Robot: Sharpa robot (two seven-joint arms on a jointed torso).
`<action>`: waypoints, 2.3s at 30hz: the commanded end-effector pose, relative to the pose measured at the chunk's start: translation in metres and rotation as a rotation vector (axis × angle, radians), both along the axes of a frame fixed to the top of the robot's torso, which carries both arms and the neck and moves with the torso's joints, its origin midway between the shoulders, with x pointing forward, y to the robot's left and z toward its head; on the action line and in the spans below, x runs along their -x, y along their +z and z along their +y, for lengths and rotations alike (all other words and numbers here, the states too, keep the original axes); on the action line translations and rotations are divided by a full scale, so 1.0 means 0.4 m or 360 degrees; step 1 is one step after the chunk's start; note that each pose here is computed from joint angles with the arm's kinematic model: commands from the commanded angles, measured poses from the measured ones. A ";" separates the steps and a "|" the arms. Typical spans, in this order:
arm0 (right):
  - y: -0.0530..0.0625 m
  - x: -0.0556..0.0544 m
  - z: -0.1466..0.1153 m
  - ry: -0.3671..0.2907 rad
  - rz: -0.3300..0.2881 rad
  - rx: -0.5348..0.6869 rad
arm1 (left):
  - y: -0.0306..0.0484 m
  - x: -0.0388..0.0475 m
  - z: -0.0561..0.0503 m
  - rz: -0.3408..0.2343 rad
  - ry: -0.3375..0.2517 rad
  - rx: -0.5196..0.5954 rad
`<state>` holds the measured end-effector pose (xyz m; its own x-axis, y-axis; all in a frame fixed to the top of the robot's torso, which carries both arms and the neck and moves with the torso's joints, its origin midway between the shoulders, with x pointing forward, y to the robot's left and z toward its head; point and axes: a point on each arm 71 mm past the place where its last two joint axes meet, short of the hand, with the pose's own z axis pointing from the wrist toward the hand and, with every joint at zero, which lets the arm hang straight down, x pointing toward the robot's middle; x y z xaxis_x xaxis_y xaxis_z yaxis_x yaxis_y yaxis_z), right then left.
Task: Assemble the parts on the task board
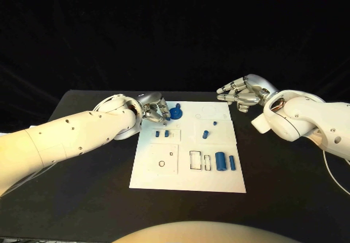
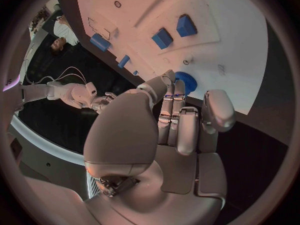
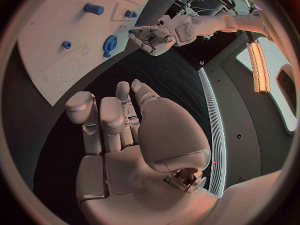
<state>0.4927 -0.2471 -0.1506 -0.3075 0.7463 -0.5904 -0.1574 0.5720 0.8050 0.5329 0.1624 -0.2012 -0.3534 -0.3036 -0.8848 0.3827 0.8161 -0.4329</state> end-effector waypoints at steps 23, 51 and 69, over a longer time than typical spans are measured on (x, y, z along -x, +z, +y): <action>0.000 0.002 0.002 0.0020 -0.0002 0.0011 | -0.019 -0.014 0.040 0.0081 0.0049 -0.0188; 0.000 0.003 0.004 0.0023 -0.0003 0.0010 | -0.022 -0.011 0.002 0.0086 -0.0003 -0.0206; 0.000 0.001 0.003 0.0022 -0.0002 0.0011 | 0.009 -0.013 0.014 -0.0019 0.0038 0.0108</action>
<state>0.4925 -0.2473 -0.1505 -0.3074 0.7462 -0.5905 -0.1572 0.5722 0.8049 0.5382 0.1695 -0.2044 -0.3616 -0.2762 -0.8905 0.3574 0.8411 -0.4060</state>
